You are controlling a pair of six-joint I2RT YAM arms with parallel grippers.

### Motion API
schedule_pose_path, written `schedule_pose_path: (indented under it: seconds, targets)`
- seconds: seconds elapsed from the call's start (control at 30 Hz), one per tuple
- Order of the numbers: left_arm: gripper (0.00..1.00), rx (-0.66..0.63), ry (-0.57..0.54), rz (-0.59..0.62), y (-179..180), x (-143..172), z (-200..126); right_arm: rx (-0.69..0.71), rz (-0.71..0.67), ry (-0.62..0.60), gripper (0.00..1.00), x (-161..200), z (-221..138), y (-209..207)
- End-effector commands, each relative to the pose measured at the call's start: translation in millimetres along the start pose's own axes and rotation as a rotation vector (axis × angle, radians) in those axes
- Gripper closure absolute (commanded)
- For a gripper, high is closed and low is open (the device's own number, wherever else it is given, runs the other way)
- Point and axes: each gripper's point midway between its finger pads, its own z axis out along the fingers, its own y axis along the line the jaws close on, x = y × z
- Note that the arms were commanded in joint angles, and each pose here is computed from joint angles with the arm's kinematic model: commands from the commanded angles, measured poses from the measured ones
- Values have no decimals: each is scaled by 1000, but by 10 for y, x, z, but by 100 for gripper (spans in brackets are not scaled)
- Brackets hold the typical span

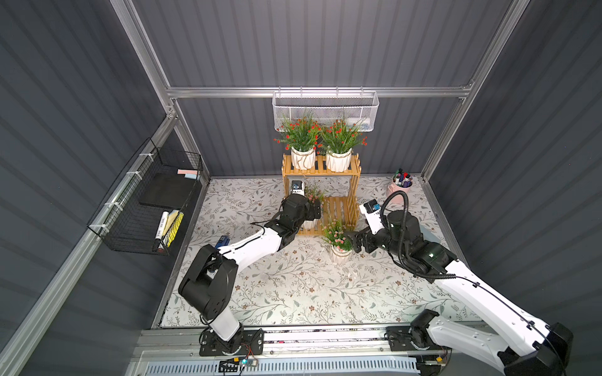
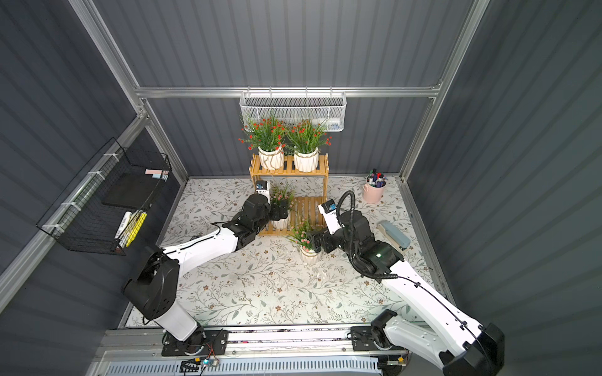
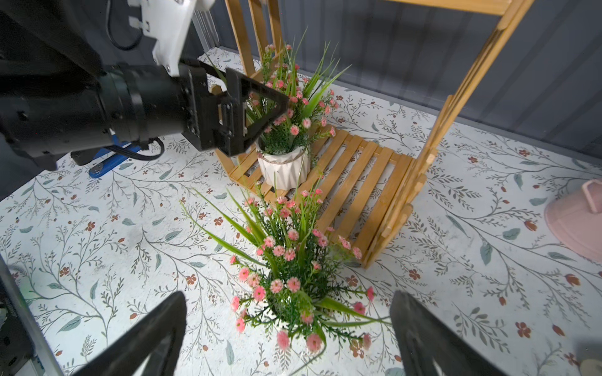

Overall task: Place the baby's breath potted plants on the rack by color
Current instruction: Place the baby's breath potted plant on the rack, then pick up the baby's breath potted plant from the center of the board.

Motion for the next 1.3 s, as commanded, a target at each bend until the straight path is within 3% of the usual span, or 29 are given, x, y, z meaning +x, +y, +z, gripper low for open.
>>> schedule_pose_path:
  seconds: [0.0, 0.37, 0.5, 0.77, 0.97, 1.2, 1.27]
  targets:
    - [1, 33, 47, -29, -38, -44, -230, -4, 25, 46, 1, 173, -10, -4]
    - [1, 57, 114, -23, 125, 73, -917, -84, 113, 179, 1, 742, -60, 308]
    - [1, 50, 111, -49, 220, 181, -1073, -62, 79, 198, 1, 1053, 26, 448]
    - [1, 37, 165, -53, 279, 430, -1012, 27, 112, 191, 1, 1548, 305, 358]
    - [1, 94, 159, -92, 223, 479, -1089, 22, 53, 141, 1, 1619, 561, 317]
    - [1, 68, 151, -88, 270, 467, -1090, 12, 63, 28, 1, 1512, 754, 126]
    - [0, 57, 154, -88, 286, 468, -1086, 7, 51, 55, 1, 1544, 833, 89]
